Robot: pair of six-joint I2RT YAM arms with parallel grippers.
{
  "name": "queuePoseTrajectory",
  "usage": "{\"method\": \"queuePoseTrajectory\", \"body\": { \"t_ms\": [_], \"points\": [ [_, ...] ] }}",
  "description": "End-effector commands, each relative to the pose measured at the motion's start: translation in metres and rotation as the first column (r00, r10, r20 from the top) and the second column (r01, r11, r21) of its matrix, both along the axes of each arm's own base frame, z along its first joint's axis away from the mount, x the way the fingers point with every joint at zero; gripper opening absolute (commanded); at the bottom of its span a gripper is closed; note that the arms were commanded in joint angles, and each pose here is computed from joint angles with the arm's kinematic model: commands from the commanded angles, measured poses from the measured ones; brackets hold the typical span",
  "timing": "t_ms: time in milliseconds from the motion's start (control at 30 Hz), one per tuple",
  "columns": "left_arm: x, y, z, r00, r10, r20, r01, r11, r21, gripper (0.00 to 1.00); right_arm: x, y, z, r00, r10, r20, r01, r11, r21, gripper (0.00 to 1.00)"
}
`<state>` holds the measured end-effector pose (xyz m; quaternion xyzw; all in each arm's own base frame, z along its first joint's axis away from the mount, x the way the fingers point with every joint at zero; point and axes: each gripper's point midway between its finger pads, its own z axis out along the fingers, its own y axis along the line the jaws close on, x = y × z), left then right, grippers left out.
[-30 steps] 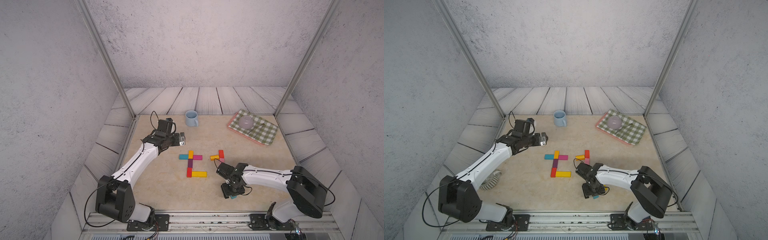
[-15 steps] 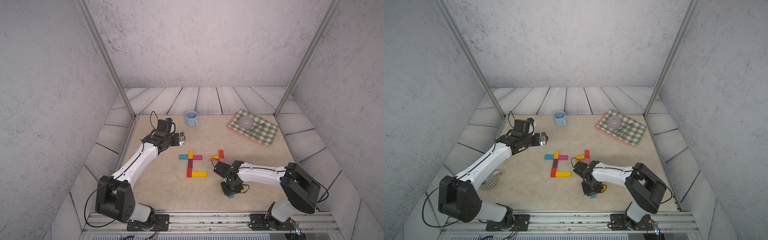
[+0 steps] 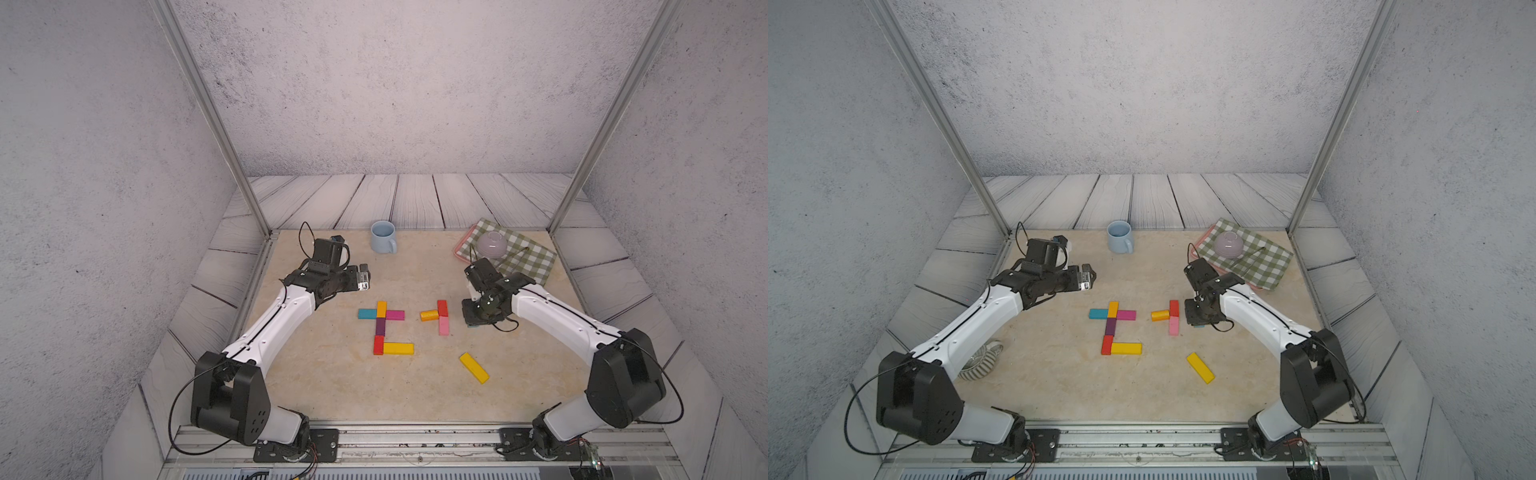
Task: Assemble the letter t with building blocks
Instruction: Assemble the building block at the center of the board.
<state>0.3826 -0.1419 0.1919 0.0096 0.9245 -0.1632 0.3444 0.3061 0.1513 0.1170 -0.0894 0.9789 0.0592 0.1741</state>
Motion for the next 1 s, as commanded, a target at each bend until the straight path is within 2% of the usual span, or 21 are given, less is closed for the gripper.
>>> {"method": "queuePoseTrajectory", "body": {
  "t_ms": [0,67,167,233,300,367,433,467,533,567,633,733,867,967],
  "points": [
    [0.000,0.002,0.005,1.000,0.007,0.015,-0.006,1.000,-0.018,0.99,0.033,0.020,0.015,0.940,0.261,0.221,-0.256,0.965,-0.054,0.07],
    [0.001,0.001,0.003,1.000,0.004,0.014,-0.003,1.000,-0.021,0.99,0.044,0.025,0.009,0.901,0.370,0.227,-0.350,0.929,-0.121,0.05],
    [0.001,-0.001,0.002,1.000,-0.010,0.013,0.010,1.000,-0.025,0.99,0.052,0.024,-0.006,0.854,0.509,0.109,-0.485,0.853,-0.192,0.04],
    [0.001,-0.001,0.002,1.000,-0.010,0.015,0.010,1.000,-0.023,0.99,0.054,0.012,-0.022,0.815,0.580,-0.013,-0.560,0.780,-0.280,0.00],
    [0.001,0.000,0.002,1.000,-0.008,0.015,0.009,1.000,-0.022,0.99,0.058,-0.004,-0.033,0.796,0.598,-0.096,-0.590,0.729,-0.347,0.00],
    [0.001,0.000,0.002,1.000,-0.009,0.016,0.010,1.000,-0.022,0.99,0.063,-0.016,-0.039,0.763,0.632,-0.135,-0.625,0.668,-0.404,0.00],
    [0.001,-0.001,0.001,1.000,-0.009,0.014,0.009,1.000,-0.023,0.99,0.061,-0.020,-0.044,0.685,0.715,-0.141,-0.688,0.570,-0.450,0.00],
    [0.001,0.000,0.001,1.000,-0.009,0.013,0.009,1.000,-0.025,0.99,0.061,-0.021,-0.045,0.659,0.741,-0.126,-0.703,0.548,-0.453,0.00],
    [0.001,-0.002,0.001,1.000,-0.014,0.014,0.014,0.999,-0.031,0.99,0.055,-0.023,-0.046,0.628,0.767,-0.128,-0.751,0.555,-0.359,0.00],
    [0.001,-0.002,0.001,1.000,-0.016,0.013,0.017,0.999,-0.033,0.99,0.050,-0.023,-0.049,0.589,0.795,-0.149,-0.789,0.524,-0.322,0.00],
    [0.001,-0.004,0.001,1.000,-0.024,0.016,0.025,0.999,-0.042,0.99,0.041,-0.026,-0.058,0.476,0.852,-0.220,-0.864,0.406,-0.296,0.00],
    [0.001,-0.004,0.001,1.000,-0.022,0.013,0.022,0.999,-0.042,0.99,0.046,-0.033,-0.063,0.453,0.847,-0.277,-0.879,0.373,-0.296,0.00],
    [0.001,-0.003,0.001,1.000,-0.021,0.014,0.021,0.999,-0.042,0.99,0.042,-0.028,-0.063,0.363,0.880,-0.305,-0.925,0.301,-0.232,0.06],
    [0.002,-0.002,0.001,1.000,-0.017,0.015,0.018,0.999,-0.039,0.99,0.044,-0.024,-0.064,0.334,0.895,-0.296,-0.935,0.274,-0.226,0.06]
  ]
}}
